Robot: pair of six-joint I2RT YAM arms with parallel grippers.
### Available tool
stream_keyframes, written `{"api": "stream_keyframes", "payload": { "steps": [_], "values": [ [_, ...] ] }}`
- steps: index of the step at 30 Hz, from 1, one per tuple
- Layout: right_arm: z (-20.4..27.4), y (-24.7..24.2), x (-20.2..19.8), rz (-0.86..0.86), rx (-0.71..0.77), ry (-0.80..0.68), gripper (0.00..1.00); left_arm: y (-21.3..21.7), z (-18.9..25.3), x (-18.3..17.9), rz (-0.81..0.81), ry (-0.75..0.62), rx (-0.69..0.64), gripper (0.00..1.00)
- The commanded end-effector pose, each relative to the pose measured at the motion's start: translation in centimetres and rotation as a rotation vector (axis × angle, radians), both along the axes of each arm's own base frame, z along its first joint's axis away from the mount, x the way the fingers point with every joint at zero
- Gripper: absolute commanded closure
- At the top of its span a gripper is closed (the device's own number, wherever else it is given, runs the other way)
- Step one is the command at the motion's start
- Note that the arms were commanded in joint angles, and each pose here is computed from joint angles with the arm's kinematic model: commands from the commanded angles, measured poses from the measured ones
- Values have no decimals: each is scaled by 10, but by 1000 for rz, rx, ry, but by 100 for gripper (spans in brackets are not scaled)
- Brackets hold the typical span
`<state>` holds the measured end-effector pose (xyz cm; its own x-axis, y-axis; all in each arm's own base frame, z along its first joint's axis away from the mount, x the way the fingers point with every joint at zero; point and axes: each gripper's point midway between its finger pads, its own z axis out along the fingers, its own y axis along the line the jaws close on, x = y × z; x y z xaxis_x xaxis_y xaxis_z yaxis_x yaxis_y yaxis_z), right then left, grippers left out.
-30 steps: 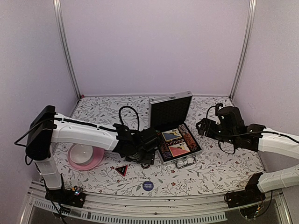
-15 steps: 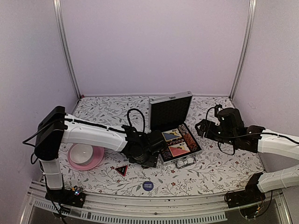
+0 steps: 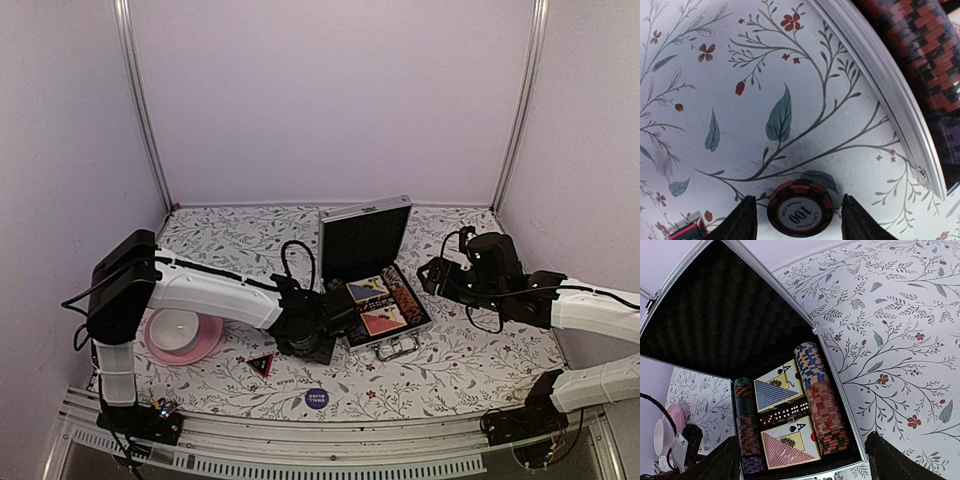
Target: Pack up texas hold em set
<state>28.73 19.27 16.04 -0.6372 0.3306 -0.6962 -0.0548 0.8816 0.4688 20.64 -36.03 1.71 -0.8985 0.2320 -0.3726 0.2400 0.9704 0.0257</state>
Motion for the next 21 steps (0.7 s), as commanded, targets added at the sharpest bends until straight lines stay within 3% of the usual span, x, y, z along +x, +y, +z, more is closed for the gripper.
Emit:
{"api": "stream_keyframes", "payload": {
  "steps": [1, 21],
  "values": [
    [-6, -2, 0, -8, 14, 8, 12, -3, -4, -7, -30, 18, 13, 43],
    [-10, -7, -2, -26, 33, 20, 13, 0, -19, -16, -49, 57, 43, 50]
  ]
}}
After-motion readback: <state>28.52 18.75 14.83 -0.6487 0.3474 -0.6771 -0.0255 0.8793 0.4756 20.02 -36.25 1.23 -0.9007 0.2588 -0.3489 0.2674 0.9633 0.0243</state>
